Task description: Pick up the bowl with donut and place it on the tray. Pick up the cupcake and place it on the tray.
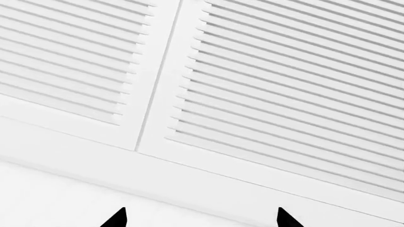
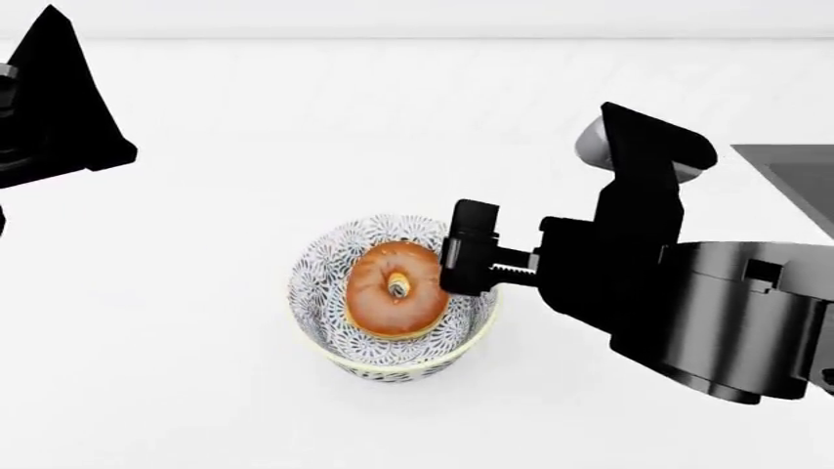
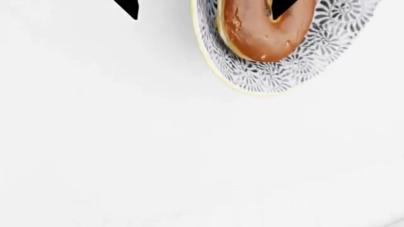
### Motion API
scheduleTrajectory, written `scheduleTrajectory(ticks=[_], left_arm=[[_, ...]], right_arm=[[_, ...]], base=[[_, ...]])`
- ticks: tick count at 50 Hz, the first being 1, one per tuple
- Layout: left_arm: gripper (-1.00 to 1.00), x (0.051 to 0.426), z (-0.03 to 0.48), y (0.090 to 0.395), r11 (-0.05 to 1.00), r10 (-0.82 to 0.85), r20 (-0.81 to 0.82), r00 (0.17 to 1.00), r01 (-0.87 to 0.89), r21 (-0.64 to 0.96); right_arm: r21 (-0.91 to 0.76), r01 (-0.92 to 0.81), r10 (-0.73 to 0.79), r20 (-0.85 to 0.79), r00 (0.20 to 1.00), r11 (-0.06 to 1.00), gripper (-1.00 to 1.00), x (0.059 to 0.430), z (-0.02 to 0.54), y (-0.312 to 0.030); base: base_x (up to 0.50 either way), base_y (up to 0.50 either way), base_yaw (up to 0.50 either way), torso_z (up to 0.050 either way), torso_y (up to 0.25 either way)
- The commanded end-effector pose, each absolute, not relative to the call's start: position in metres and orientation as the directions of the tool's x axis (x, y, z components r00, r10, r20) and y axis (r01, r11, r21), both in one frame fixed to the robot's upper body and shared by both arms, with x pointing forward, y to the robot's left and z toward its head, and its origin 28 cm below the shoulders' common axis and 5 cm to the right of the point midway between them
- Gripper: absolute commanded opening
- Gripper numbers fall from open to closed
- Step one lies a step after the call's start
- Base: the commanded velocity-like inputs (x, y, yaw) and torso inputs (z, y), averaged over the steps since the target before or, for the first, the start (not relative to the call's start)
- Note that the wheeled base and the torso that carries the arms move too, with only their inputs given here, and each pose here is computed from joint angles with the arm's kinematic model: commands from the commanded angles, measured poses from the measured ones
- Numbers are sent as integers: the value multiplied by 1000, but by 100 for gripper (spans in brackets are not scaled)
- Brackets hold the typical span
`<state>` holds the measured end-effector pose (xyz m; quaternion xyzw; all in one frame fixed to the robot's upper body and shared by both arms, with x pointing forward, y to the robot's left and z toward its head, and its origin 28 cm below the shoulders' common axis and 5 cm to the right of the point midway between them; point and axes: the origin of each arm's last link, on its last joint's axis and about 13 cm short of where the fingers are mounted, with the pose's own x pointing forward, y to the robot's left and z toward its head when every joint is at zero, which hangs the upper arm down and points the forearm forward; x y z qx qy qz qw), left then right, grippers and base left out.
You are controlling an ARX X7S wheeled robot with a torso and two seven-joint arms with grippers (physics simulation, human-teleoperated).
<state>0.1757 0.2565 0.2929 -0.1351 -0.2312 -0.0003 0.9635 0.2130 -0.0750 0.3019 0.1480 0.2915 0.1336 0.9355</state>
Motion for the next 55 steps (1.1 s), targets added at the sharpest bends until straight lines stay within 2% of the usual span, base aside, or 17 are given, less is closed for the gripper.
scheduleTrajectory(ticks=[1, 48, 49, 55], left_arm=[[100, 176, 293, 256, 963, 63, 444, 894, 62, -261], [100, 177, 292, 256, 964, 63, 444, 894, 61, -259], [100, 177, 292, 256, 964, 63, 444, 894, 61, -259], [100, 177, 292, 256, 964, 63, 443, 894, 61, -259]], right_arm=[[390, -141, 348, -533, 772, 910, 100, 216, 292, -74], [415, -132, 373, -577, 727, 900, 100, 227, 256, -72], [416, -135, 376, -576, 726, 899, -100, 227, 256, -72], [421, -148, 386, -565, 729, 895, -100, 226, 258, -71]], base=[[0, 0, 0, 0, 0], [0, 0, 0, 0, 0], [0, 0, 0, 0, 0], [0, 0, 0, 0, 0]])
